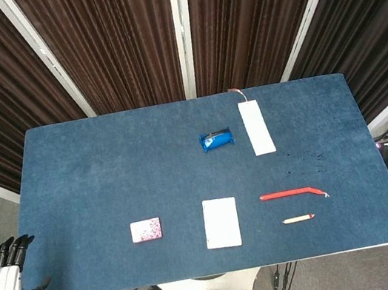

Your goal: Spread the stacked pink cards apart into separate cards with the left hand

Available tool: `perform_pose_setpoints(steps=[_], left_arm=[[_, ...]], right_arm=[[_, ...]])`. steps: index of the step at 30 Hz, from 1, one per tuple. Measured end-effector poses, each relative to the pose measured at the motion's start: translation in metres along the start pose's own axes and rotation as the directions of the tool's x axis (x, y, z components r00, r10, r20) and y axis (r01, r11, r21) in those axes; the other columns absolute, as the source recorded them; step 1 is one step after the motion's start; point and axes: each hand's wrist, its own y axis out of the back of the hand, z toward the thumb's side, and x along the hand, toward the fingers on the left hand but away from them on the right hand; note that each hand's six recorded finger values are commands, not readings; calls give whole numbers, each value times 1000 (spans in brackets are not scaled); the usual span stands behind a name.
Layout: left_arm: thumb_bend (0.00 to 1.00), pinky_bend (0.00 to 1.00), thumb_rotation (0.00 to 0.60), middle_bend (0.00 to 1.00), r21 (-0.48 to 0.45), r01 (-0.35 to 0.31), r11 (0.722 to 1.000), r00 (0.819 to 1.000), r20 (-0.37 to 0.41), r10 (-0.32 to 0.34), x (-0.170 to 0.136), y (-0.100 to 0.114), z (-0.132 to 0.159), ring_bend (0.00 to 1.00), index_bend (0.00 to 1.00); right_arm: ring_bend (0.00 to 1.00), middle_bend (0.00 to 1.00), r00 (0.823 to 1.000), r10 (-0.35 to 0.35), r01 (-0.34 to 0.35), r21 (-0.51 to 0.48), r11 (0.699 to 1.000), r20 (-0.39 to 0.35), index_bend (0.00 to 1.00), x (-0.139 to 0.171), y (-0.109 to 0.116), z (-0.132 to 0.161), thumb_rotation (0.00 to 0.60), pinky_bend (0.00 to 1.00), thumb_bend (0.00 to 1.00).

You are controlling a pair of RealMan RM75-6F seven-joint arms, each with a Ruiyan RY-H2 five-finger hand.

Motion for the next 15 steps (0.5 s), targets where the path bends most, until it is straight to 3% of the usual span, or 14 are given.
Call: perform_pose_setpoints(steps=[15], left_arm=[[90, 119, 600, 149, -5, -1, 1000, 1000, 18, 2, 2, 2, 5, 70, 174]], right_arm=[[0, 0, 1000, -3, 2, -8, 1000, -4, 0, -1, 2, 3, 600, 0, 136]])
